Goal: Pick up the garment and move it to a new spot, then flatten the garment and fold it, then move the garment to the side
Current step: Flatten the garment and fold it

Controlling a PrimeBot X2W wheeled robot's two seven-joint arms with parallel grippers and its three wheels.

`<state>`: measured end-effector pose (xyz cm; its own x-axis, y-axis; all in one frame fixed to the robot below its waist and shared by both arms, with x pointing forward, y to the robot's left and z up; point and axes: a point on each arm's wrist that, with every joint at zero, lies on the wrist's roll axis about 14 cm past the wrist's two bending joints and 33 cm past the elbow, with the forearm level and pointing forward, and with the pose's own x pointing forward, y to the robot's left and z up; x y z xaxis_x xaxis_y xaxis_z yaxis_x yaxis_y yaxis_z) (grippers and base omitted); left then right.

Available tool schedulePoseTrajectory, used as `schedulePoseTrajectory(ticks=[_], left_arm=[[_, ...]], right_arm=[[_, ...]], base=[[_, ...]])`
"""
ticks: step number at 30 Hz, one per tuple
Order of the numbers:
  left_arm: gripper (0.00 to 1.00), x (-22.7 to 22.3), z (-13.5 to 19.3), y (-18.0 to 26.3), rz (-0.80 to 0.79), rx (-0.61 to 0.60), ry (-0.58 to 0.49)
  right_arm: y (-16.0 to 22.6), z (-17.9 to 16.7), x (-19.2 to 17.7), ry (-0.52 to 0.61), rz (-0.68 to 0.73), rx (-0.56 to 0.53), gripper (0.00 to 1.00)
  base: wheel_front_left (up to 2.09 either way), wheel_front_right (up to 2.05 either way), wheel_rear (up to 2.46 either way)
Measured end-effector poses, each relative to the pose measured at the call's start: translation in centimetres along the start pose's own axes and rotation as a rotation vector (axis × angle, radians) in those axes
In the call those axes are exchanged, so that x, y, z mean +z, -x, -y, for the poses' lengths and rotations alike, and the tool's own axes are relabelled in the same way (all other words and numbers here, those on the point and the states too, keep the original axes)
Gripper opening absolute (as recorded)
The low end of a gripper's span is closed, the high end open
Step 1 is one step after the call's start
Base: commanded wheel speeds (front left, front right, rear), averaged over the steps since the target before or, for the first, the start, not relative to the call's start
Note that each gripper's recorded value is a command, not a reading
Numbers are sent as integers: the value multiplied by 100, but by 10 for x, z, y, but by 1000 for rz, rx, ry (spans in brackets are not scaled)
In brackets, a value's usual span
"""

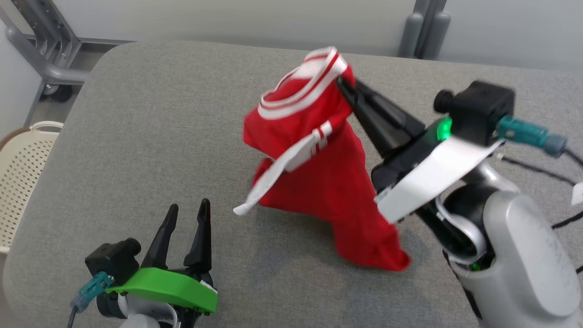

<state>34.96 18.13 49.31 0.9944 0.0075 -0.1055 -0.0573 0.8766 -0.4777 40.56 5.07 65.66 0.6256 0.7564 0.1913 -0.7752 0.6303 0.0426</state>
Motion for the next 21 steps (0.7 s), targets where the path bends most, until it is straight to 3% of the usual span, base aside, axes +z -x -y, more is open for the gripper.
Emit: schedulePoseTrajectory(ticks=[5,9,11,13,18,21], left_arm=[[100,5,-1,10,26,10,13],[100,10,-2,13,47,15,14],[100,12,-3,15,56,19,19],[100,11,-4,17,55,24,23],[100,4,-1,16,36,17,32],[100,0,3,12,19,1,27]], right_arm=[[-17,22,81,-102,224,-29,0],[-12,64,96,-151,253,-139,0],[-3,86,81,-185,217,-216,0],[14,109,43,-228,127,-315,0],[100,151,-68,-289,-127,-606,0],[152,167,-103,-294,-192,-749,0]], base=[[0,0,0],[0,0,0],[0,0,0],[0,0,0],[0,0,0],[0,0,0]])
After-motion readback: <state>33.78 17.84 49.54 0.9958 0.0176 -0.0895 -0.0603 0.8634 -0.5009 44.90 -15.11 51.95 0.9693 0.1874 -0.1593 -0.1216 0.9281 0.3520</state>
